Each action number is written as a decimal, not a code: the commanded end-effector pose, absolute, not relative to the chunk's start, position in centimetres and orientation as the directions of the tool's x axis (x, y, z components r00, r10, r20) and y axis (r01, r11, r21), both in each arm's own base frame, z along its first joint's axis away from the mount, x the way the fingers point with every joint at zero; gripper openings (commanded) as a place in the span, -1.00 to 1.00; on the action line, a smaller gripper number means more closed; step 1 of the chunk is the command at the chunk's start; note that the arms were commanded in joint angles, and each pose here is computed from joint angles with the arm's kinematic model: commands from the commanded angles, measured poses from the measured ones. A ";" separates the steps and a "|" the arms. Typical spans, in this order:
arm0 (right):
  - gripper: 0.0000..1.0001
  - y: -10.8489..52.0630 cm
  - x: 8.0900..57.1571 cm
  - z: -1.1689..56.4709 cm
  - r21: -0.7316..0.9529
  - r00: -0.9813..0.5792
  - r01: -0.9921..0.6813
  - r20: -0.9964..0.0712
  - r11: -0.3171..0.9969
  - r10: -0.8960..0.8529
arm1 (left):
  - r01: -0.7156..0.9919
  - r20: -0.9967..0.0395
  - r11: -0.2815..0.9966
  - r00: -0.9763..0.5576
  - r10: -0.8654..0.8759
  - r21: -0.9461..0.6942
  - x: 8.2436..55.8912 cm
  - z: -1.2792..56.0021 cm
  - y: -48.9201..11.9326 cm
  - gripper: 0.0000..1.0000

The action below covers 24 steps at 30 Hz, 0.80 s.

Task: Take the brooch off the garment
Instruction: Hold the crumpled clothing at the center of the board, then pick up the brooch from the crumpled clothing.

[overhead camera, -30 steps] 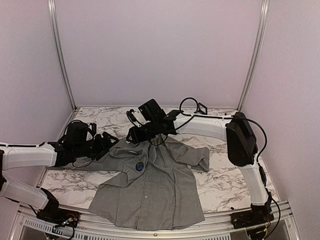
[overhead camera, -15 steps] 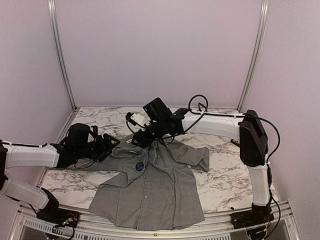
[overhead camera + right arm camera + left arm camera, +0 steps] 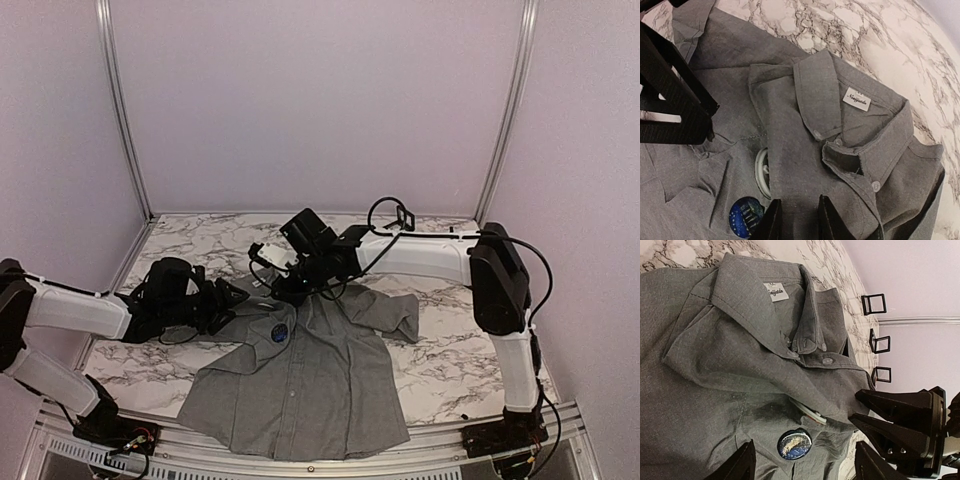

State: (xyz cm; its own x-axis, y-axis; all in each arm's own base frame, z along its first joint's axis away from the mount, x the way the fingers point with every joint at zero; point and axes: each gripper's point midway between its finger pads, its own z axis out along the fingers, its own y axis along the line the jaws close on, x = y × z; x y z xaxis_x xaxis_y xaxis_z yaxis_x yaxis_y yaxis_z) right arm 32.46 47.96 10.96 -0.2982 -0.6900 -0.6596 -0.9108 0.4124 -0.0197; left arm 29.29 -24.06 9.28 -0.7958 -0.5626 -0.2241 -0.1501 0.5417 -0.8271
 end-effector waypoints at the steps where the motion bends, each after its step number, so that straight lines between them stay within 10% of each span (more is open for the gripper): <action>1: -0.68 48.7 30.4 9.2 0.041 -0.322 -0.922 -0.635 0.386 -0.702 | -0.164 -0.183 0.504 -0.802 -0.569 -0.848 29.0 8.8 -24.9 0.37; 5: -1.00 49.0 29.9 9.0 0.086 -0.352 -0.916 -0.641 0.392 -0.682 | -0.183 -0.164 0.499 -0.803 -0.573 -0.847 28.8 8.2 -25.2 0.31; 24: -1.00 49.5 30.5 10.0 0.122 -0.408 -0.886 -0.665 0.448 -0.626 | -0.257 -0.056 0.415 -0.791 -0.609 -0.873 29.1 6.6 -27.2 -0.27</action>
